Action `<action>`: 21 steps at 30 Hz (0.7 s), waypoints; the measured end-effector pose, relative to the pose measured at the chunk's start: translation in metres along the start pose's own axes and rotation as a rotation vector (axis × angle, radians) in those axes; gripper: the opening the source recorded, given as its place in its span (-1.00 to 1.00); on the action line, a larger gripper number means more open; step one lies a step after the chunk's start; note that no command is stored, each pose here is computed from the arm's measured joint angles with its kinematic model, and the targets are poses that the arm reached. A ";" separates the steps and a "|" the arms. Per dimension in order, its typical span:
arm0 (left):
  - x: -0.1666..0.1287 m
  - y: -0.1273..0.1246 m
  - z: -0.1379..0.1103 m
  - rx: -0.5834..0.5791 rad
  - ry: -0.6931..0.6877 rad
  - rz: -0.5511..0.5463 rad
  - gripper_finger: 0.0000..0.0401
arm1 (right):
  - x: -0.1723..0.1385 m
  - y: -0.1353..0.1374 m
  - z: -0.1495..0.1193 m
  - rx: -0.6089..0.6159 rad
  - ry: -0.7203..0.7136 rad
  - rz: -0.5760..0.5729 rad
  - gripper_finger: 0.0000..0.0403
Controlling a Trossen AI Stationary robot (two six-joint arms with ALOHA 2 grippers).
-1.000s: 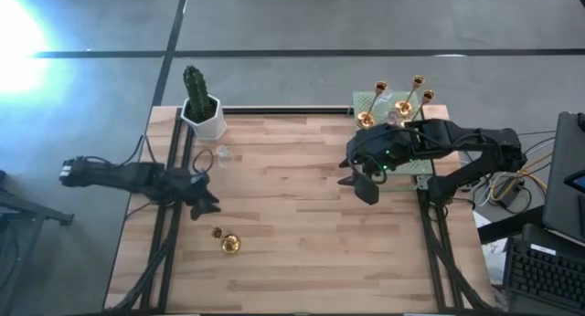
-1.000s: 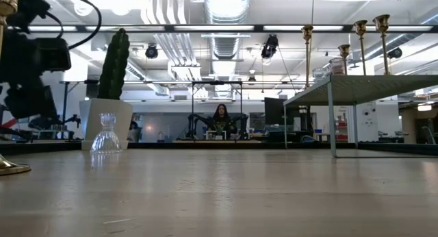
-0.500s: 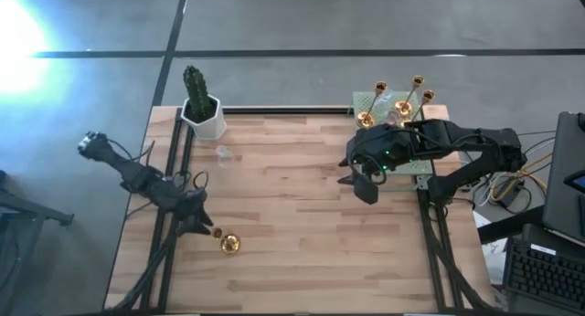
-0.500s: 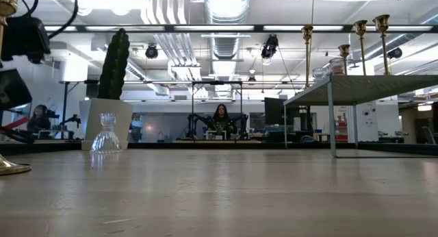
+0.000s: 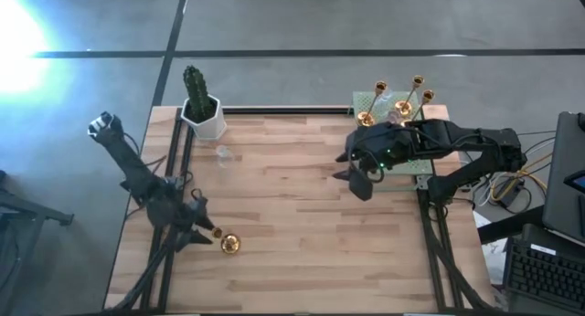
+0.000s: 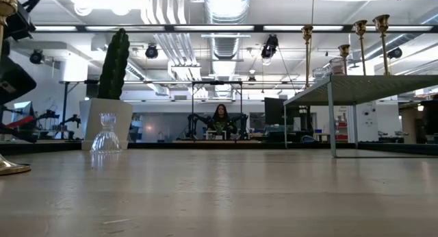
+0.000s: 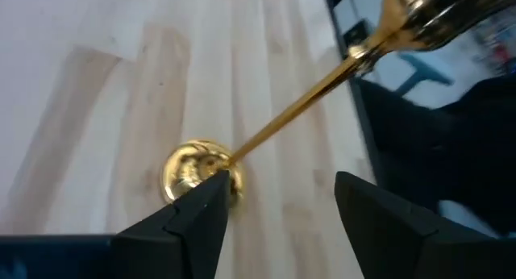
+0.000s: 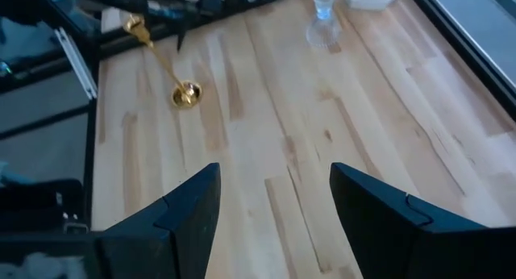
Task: Pick & Place candle stick holders
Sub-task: Put the gold candle holder on the shelf
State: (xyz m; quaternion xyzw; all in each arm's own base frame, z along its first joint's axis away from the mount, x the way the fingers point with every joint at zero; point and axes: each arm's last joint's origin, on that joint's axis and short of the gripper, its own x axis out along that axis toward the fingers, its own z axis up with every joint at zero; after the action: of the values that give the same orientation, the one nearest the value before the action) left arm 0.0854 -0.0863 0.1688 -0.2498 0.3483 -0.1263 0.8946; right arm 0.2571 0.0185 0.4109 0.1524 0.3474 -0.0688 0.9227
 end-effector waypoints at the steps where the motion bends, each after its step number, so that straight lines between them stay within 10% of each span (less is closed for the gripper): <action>1: 0.002 -0.001 -0.001 0.024 -0.012 0.014 0.14 | 0.000 0.000 0.001 0.003 -0.011 0.005 0.13; 9: 0.019 -0.010 -0.001 0.219 -0.102 0.083 0.14 | 0.000 0.003 0.008 0.012 -0.085 0.035 0.12; 21: 0.032 -0.013 0.001 0.217 -0.233 0.201 0.14 | -0.001 0.003 0.009 0.006 -0.099 0.020 0.11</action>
State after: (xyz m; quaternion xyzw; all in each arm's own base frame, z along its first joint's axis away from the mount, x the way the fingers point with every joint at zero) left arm 0.1087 -0.1091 0.1588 -0.1288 0.2499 -0.0433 0.9587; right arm 0.2628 0.0185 0.4185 0.1550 0.2998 -0.0678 0.9389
